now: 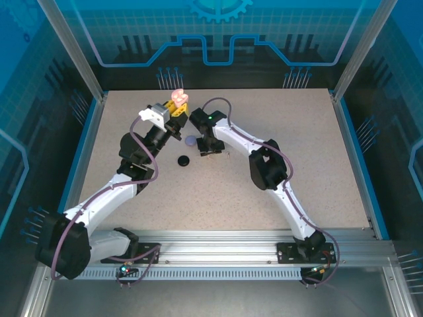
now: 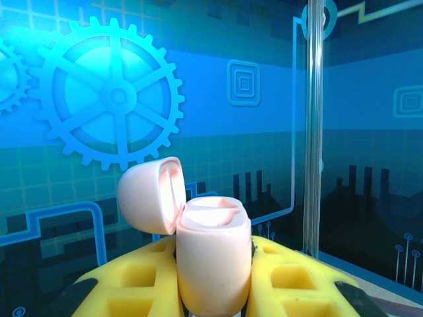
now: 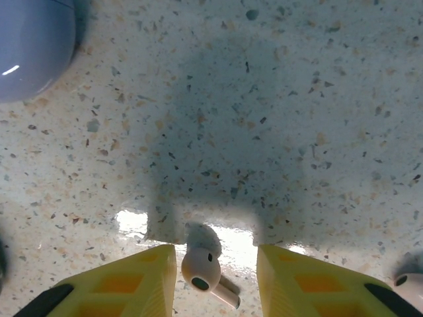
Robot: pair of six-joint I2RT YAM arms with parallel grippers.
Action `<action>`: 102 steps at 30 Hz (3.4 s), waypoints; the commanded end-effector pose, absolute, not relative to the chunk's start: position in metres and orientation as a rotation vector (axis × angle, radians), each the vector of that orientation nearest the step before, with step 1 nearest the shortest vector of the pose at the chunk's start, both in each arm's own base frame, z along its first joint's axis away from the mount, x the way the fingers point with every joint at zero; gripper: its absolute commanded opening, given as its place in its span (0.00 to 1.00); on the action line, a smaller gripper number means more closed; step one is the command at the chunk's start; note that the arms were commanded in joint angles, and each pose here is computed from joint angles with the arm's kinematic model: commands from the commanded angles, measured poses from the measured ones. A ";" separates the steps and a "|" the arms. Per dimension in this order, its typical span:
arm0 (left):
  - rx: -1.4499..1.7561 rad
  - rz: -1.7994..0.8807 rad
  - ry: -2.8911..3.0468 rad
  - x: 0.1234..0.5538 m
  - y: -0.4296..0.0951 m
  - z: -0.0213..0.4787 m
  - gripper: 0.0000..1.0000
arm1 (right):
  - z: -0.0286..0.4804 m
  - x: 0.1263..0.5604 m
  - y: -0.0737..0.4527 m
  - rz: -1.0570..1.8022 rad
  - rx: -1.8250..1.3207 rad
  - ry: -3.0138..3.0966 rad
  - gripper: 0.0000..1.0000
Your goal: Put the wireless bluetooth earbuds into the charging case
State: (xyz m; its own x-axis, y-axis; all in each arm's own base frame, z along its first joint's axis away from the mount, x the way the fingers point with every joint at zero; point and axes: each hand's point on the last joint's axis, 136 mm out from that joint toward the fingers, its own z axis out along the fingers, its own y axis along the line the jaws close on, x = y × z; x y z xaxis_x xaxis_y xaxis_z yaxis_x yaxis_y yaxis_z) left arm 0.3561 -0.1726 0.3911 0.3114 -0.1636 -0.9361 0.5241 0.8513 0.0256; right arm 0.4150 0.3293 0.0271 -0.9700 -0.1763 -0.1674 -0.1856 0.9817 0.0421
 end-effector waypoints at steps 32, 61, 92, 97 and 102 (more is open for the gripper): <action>0.343 -0.488 1.121 0.350 -0.173 0.410 0.00 | 0.025 0.402 0.339 0.047 -0.320 2.979 0.09; 0.556 -0.523 1.038 0.332 -0.230 0.413 0.00 | 0.423 0.382 0.237 0.801 0.033 2.057 0.14; 0.454 -0.568 1.025 0.349 -0.246 0.416 0.00 | 0.470 0.334 0.314 1.459 0.022 1.764 0.13; 0.459 -0.566 1.025 0.348 -0.246 0.416 0.00 | 0.463 0.332 0.318 1.467 0.025 1.785 0.13; 0.460 -0.564 1.027 0.348 -0.246 0.415 0.00 | 0.455 0.331 0.319 1.469 0.032 1.802 0.13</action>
